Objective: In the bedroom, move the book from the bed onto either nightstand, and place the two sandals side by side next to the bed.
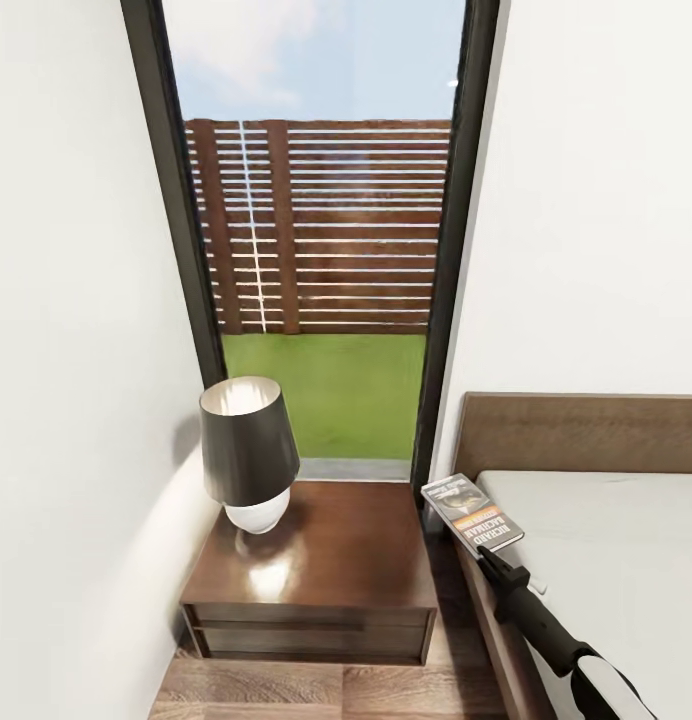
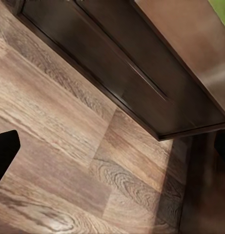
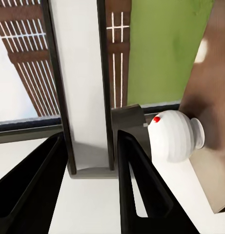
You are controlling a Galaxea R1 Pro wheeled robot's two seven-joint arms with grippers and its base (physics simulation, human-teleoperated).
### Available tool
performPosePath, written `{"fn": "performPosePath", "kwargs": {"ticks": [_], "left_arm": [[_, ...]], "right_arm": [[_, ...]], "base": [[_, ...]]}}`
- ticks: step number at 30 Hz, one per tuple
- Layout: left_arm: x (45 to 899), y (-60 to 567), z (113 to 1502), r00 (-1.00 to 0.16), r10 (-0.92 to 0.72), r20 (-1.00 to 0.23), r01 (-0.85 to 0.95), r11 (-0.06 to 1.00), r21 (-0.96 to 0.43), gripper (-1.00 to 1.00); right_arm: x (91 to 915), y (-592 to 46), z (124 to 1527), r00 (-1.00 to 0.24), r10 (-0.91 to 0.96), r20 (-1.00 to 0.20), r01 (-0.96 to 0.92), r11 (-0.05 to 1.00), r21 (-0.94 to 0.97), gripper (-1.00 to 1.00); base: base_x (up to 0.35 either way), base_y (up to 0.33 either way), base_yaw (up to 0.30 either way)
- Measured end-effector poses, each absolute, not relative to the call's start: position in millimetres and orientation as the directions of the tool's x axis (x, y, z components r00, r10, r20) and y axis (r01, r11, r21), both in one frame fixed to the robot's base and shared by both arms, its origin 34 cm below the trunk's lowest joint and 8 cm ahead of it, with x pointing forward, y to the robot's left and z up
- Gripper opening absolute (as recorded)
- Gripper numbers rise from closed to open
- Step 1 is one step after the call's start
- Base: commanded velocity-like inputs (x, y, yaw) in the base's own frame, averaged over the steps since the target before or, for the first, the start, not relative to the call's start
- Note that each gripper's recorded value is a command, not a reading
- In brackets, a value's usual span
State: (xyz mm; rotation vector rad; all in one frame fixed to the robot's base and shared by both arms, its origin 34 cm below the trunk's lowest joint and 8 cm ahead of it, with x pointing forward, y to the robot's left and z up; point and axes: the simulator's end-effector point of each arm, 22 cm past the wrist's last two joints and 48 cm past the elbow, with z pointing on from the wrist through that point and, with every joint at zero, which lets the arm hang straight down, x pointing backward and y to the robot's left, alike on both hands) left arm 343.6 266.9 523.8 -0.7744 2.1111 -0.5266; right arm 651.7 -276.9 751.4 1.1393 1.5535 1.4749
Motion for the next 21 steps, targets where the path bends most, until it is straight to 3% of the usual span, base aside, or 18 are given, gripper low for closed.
{"fn": "performPosePath", "kwargs": {"ticks": [21], "left_arm": [[343.6,266.9,523.8,-0.485,-0.682,-0.548,-0.345,0.725,-0.597,1.00]], "right_arm": [[650.5,-273.2,750.2,-0.381,0.921,0.079,0.133,-0.030,0.991,-1.00]], "base": [[0.001,0.000,0.000]]}}
